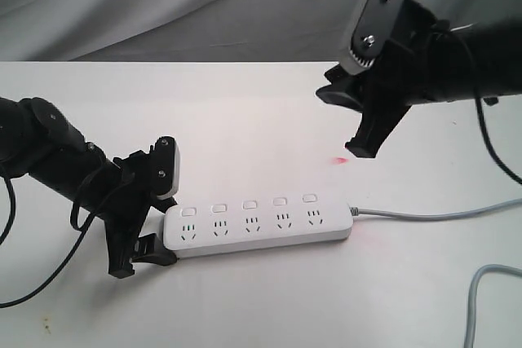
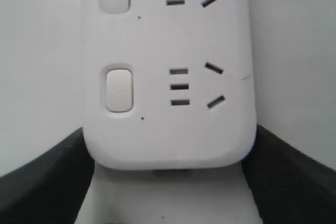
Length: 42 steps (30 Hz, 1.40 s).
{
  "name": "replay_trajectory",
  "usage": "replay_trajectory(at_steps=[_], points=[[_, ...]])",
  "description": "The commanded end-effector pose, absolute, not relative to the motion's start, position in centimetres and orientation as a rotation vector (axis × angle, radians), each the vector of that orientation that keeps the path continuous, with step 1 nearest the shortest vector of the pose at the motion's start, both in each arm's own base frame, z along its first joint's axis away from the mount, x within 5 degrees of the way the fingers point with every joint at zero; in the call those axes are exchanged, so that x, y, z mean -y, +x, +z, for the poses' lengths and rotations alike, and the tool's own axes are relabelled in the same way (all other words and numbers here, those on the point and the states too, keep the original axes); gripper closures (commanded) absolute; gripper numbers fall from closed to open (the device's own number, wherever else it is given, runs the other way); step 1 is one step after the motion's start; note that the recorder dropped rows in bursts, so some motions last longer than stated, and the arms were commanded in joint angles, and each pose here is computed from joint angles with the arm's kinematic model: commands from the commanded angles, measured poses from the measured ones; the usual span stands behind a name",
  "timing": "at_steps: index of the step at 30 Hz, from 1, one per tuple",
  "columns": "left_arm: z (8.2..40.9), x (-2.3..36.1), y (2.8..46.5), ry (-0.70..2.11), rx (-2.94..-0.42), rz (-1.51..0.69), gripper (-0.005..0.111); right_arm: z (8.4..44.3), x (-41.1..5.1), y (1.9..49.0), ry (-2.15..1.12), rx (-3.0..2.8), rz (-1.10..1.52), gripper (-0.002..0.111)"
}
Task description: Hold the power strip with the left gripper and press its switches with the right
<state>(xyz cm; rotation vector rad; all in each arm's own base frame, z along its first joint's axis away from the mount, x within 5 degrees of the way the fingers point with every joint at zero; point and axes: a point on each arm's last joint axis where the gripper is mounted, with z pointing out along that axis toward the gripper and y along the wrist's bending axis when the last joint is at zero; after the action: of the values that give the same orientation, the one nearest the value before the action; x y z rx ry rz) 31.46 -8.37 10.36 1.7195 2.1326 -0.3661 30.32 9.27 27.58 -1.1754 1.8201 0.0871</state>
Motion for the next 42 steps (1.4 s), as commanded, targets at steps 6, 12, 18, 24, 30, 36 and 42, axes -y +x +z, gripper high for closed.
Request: replay_trajectory(at_steps=[6, 12, 18, 24, 30, 36, 42], points=[[9.5, 8.2, 31.2, 1.784, -2.124, -0.349, 0.06, 30.8, -7.3, 21.5, -0.997, -1.718, 0.058, 0.108], [9.5, 8.2, 31.2, 1.784, -2.124, -0.349, 0.06, 29.3, -5.4, 16.2, -0.838, -1.692, -0.013, 0.108], [9.5, 8.2, 31.2, 1.784, -2.124, -0.349, 0.06, 27.4, -3.9, 13.8, -0.726, -1.693, -0.111, 0.108], [9.5, 8.2, 31.2, 1.786, -2.122, -0.349, 0.06, 27.4, -3.6, 13.5, -0.701, -1.685, -0.128, 0.108], [9.5, 8.2, 31.2, 1.786, -2.122, -0.349, 0.06, 27.5, -3.6, 13.3, -0.698, -1.676, -0.13, 0.108], [9.5, 8.2, 31.2, 1.783, -2.124, -0.347, 0.06, 27.7, -1.1, 8.8, -0.441, -1.533, -0.254, 0.108], [9.5, 8.2, 31.2, 1.786, -2.123, -0.348, 0.06, 27.3, 0.0, 5.5, -0.197, -1.405, -0.358, 0.108]])
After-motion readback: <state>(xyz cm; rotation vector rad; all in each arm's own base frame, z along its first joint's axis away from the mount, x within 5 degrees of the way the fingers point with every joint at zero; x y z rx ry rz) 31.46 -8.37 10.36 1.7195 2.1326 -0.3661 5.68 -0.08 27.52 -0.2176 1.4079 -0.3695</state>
